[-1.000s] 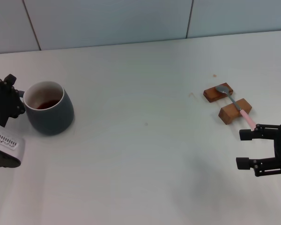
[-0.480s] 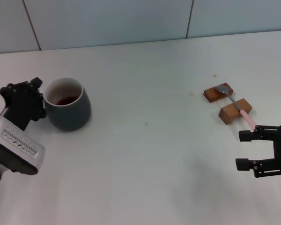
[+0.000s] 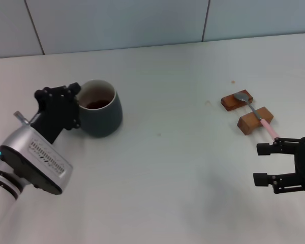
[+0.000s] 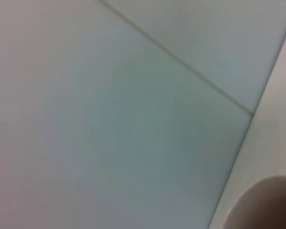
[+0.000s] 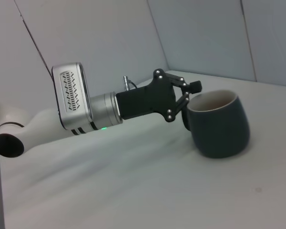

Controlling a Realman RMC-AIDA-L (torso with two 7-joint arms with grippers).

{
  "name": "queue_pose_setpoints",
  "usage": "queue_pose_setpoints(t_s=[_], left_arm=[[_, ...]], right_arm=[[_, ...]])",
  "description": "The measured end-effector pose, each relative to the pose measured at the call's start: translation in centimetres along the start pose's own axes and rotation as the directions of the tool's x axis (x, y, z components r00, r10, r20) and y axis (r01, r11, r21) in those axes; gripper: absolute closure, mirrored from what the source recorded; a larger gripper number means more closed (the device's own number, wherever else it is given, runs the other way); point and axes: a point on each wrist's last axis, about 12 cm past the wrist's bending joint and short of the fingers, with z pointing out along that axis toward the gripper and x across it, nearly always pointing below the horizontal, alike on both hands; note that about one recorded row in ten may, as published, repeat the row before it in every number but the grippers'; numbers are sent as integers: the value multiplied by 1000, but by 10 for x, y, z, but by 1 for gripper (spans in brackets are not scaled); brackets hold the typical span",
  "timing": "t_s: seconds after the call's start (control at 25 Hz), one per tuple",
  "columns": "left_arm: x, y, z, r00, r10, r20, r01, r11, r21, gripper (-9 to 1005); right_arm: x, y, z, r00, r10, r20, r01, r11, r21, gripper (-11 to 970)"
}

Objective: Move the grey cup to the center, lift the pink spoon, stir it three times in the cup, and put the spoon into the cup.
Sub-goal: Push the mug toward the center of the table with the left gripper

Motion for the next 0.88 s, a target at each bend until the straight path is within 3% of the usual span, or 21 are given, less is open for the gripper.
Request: queue_pose_setpoints(t_s=[0.36,0.48,0.72,0.76,0.8,0.88], left_arm=[[-18,-8,8,997,-30,75,26,999,48,997],[-23,-6,6,993,-50,108,48,999,16,998],[-12,17,5,995,-19,97,29,994,-106,998],[3,32,7,998,29,49,-22,990,-140,998],[3,32,7,998,29,49,-22,990,-140,998],[13,46,12,998,62,21,-58,986,-154,997]], right_arm=[[-1,2,2,1000,9,3,-9,1000,-14,143],[-1,2,2,1000,10,6,-10,1000,-13,143],[-1,2,1,1000,11,8,-11,1000,-12,145],[0,3,0,1000,12,7,-12,1000,-12,145],[0,3,0,1000,12,7,-12,1000,-12,145],[0,3,-1,1000,13,6,-13,1000,-13,146]])
